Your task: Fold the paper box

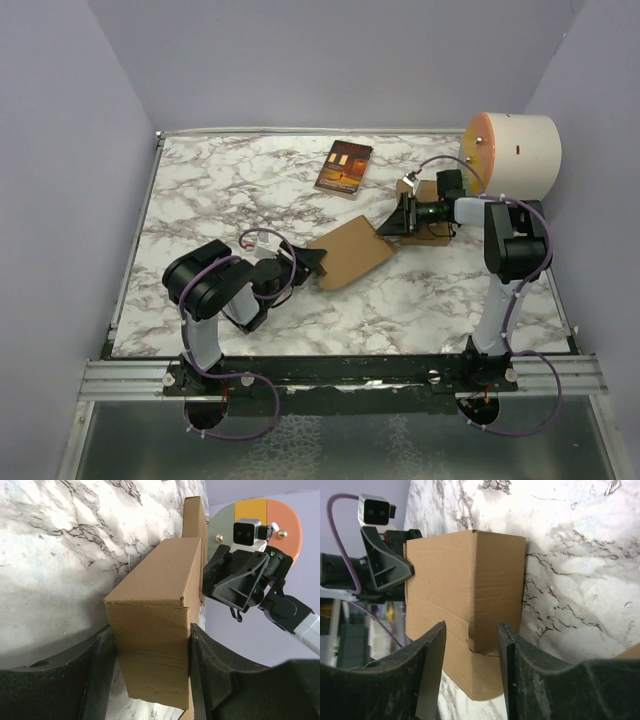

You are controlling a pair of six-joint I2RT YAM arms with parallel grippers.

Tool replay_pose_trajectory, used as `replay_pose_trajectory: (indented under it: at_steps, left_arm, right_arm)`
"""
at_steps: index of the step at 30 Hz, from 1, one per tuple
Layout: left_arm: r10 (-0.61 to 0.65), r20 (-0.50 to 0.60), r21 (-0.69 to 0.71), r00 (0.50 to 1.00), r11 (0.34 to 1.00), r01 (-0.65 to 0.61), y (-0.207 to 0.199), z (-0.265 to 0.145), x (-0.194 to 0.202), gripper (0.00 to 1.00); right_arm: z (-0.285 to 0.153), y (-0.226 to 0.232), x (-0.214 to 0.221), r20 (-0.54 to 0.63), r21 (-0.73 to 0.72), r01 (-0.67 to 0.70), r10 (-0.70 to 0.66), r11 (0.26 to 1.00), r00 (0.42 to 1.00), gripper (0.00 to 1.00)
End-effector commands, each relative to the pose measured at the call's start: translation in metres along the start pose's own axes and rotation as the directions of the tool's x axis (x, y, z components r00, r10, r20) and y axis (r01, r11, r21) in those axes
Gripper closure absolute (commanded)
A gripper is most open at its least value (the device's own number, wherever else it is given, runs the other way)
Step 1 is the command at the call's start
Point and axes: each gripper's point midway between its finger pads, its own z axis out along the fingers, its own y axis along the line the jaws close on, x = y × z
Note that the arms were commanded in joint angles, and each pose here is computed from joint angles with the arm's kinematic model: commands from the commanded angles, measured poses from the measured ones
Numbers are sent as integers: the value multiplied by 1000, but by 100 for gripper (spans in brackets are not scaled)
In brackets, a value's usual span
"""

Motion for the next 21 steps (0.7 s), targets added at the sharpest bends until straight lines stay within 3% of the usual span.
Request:
replay_pose_trajectory:
  at_steps: [1,5,9,13,15,18,21]
  left_arm:
    - [-32,55,73,998,997,28,-19,-8,-11,59]
    - [-42,57,74,997,997,38,-24,-14,-15,59]
    - [-72,29,35,997,997,71,-23,-15,-16,59]
    - [-126,-10,-18,992,992,125,-23,-15,-17,59]
    - [-138,-45,-126,989,983,132,-9,-13,-12,59]
    - [-122,-73,-242,990,965,102,-5,-12,-10,59]
    - [-99,-79,-321,992,944,69,-10,-15,-16,60]
  right_arm:
    - [-17,1,-22,31,91,154,-158,984,987,50]
    - [-40,24,-47,64,158,306,-319,939,945,43]
    - [-59,56,-62,77,207,480,-504,852,861,38]
    - [-67,95,-61,101,148,633,-649,760,754,34]
    - [-68,116,-57,115,88,699,-704,710,701,34]
    - [-65,142,-50,111,34,807,-805,589,583,31]
    - [-49,166,-34,96,-20,920,-915,391,392,21]
